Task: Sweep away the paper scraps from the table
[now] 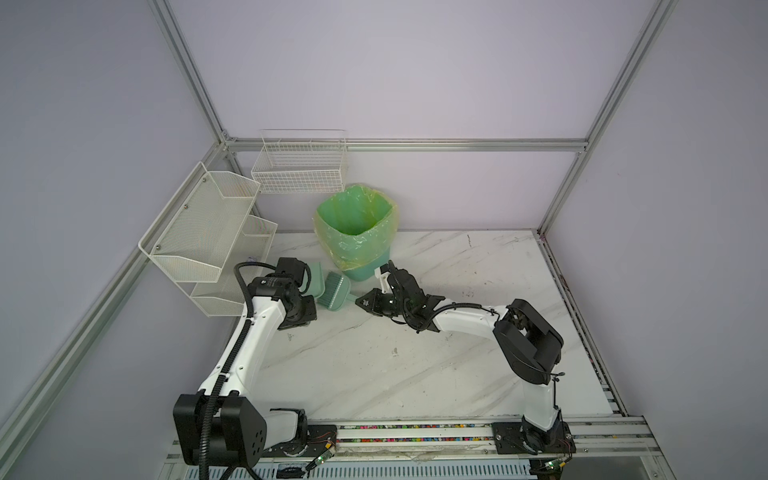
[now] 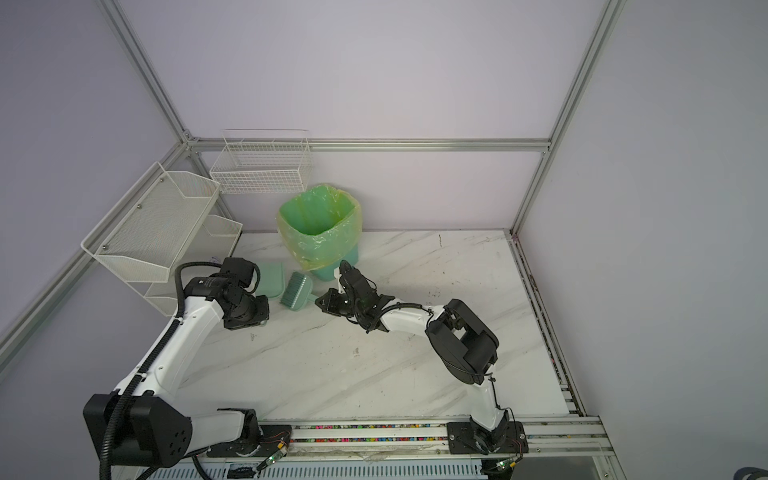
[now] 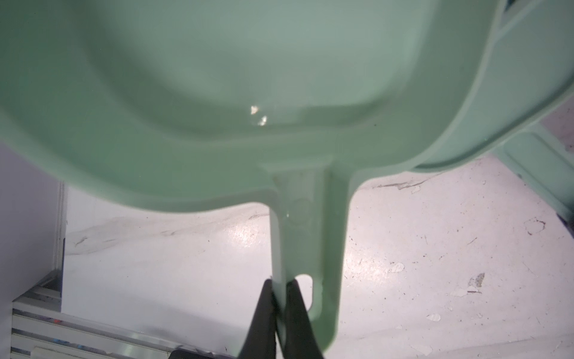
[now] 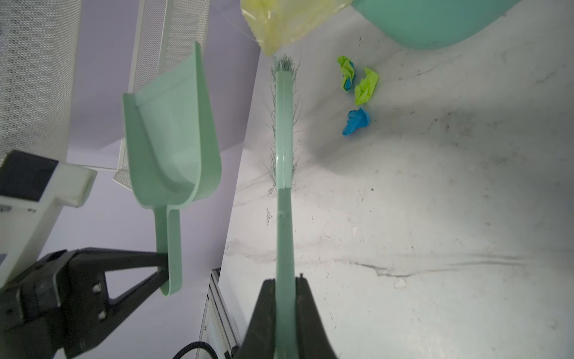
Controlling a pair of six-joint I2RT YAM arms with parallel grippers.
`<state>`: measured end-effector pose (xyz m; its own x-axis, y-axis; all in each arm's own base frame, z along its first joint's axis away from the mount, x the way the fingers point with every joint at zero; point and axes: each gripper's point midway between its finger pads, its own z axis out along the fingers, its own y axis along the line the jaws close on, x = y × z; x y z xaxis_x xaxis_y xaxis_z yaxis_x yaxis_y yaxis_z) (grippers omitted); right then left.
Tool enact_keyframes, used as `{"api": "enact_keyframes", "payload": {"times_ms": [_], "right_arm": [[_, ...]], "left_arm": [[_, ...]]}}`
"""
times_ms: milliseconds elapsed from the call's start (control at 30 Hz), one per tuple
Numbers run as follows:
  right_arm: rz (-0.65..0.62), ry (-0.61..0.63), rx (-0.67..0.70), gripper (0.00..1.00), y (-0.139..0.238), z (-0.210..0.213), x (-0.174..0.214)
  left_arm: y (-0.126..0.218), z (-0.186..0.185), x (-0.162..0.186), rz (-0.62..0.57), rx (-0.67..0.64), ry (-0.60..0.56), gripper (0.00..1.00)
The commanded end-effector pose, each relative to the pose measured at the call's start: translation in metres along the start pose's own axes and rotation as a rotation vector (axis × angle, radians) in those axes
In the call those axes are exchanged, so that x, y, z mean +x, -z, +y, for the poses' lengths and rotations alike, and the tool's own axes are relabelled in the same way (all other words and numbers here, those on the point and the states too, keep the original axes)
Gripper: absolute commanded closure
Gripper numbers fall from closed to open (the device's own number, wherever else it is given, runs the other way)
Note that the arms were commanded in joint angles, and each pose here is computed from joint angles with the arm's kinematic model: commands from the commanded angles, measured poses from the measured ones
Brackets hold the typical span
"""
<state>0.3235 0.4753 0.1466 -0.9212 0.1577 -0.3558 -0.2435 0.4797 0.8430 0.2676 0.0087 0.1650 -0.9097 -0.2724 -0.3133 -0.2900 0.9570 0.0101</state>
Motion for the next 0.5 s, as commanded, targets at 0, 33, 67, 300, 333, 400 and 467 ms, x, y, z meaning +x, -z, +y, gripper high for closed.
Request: {"api": "enact_keyframes", "payload": {"times_ms": [0, 33, 67, 300, 333, 400, 467], "right_arm": [[-0.012, -0.026, -0.074, 1.0, -0.015, 0.021, -0.01], [-0.013, -0.038, -0.079, 1.0, -0.021, 0.022, -0.012], [-0.005, -0.056, -0.082, 1.0, -0.028, 0.02, -0.012], [-0.037, -0.147, -0.085, 1.0, -0.049, 0.011, -0.022], [-0.043, -0.161, -0.078, 1.0, -0.051, 0.009, -0.023], [-0.052, -0.197, -0.063, 1.0, -0.052, 0.003, -0.024], [-0.057, -0.229, -0.046, 1.0, -0.053, -0.006, -0.023]], "left_arm": [[0.004, -0.002, -0.007, -0.057, 0.031, 0.026, 1.0], [0.005, -0.001, -0.008, -0.061, 0.027, 0.022, 1.0], [0.006, 0.0, -0.009, -0.062, 0.021, 0.02, 1.0], [-0.001, 0.0, -0.008, -0.051, 0.013, 0.007, 1.0], [-0.002, -0.001, -0.008, -0.05, 0.019, 0.005, 1.0], [-0.003, -0.001, -0.007, -0.045, 0.019, 0.005, 1.0], [-0.003, -0.001, -0.007, -0.046, 0.02, 0.0, 1.0]]}}
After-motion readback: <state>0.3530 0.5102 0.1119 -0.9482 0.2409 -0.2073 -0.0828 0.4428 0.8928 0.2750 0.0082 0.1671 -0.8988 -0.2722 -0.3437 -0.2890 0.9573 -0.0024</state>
